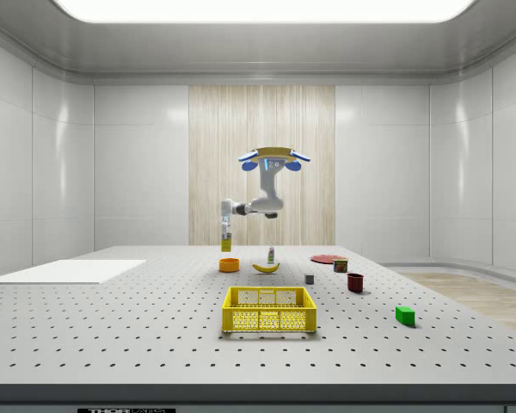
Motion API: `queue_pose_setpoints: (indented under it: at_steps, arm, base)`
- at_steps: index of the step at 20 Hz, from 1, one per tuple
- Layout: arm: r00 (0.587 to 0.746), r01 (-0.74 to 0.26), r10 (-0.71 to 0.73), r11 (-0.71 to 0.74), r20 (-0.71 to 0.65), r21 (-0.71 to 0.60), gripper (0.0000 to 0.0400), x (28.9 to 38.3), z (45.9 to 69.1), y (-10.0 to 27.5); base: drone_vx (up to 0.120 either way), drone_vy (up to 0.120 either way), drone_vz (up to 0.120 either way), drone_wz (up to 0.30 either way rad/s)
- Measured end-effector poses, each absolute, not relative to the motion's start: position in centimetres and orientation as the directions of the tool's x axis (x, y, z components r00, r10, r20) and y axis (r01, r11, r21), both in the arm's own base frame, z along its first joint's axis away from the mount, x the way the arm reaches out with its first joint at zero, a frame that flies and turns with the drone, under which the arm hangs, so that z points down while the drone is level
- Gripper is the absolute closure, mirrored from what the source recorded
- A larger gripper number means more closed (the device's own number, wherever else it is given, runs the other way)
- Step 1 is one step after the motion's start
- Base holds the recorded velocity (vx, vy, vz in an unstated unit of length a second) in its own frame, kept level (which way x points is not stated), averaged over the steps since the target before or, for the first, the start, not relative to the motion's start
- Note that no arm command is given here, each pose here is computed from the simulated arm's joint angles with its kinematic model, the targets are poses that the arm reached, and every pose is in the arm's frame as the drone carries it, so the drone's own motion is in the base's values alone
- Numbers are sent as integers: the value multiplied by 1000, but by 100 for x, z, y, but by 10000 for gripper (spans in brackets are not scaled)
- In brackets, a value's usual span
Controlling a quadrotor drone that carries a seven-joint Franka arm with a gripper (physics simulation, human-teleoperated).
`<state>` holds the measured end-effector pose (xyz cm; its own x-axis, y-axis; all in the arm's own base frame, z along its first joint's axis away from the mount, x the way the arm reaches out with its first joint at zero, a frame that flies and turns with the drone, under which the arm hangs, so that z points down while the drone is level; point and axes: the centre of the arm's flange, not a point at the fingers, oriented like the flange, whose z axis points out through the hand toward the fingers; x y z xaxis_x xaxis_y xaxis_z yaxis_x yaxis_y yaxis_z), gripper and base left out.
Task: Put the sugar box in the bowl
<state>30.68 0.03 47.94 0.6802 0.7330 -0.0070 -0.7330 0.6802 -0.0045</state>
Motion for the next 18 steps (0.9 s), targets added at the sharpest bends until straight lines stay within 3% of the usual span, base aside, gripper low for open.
queue_pose_setpoints:
  at_steps: [18]
  arm:
    - [684,-730,730,684,-8,-5,233,3069,5540,8]
  base:
    - [0,0,0,0]
